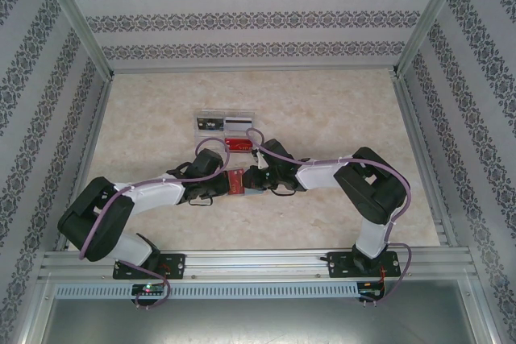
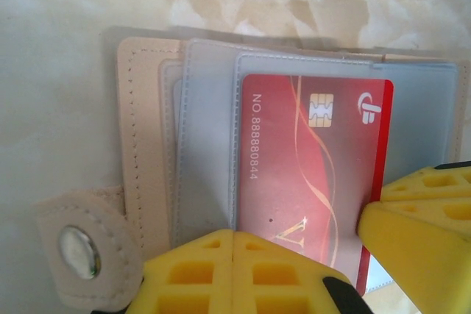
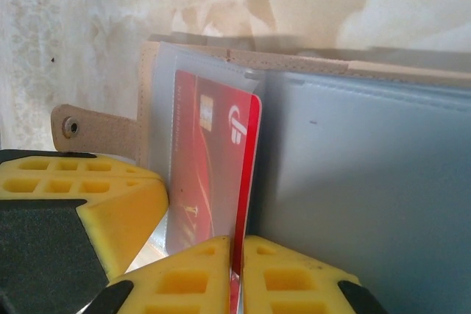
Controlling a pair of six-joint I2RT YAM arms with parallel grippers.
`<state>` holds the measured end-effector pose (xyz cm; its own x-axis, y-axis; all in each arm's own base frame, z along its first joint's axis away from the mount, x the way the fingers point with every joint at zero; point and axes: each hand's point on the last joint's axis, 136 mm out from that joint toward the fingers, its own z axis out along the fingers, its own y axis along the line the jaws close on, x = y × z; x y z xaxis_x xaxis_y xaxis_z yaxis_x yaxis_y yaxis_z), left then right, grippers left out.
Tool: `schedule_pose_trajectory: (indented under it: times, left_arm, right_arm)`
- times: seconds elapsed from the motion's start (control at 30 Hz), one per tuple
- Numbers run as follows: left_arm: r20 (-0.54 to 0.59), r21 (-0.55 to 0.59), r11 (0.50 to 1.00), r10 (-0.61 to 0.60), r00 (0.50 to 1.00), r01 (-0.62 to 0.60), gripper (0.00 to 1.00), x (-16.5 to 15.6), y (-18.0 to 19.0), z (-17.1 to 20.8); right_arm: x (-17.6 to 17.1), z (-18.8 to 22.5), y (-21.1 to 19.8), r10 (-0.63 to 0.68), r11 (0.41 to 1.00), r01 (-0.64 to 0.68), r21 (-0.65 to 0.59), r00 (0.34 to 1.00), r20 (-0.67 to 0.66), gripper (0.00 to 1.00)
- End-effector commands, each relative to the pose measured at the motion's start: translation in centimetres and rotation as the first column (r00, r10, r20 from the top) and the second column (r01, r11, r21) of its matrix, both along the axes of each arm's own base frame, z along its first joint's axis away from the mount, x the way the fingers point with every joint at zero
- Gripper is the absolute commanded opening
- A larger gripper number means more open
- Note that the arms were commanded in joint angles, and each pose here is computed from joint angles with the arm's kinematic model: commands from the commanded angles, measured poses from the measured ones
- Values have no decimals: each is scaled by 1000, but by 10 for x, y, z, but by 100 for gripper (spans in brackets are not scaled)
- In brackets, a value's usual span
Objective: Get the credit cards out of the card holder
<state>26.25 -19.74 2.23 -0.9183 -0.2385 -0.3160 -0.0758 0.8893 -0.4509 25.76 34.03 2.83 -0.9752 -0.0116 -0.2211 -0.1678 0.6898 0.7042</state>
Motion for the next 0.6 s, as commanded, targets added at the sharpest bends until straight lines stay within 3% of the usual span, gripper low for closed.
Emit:
schedule_pose_trajectory:
  times: [0.0,0.07,0.2,0.57]
  left_arm:
    - [-49,83,996,25,998,-21,0,-7,14,-14]
    - [-56,91,996,29,998,-24,0,-8,16,-16]
    - [-61,90,996,28,998,-22,0,-8,15,-18]
    - [-60,85,996,25,998,-20,0,-8,14,-18]
  right_arm:
    - [2,1,1,10,1000,-10,8,1000,7,14]
    - [2,0,-1,6,1000,-7,6,1000,4,21]
    - [2,0,-5,0,1000,0,10,1000,1,23]
    - [1,1,-7,-6,1000,6,23,1000,2,19]
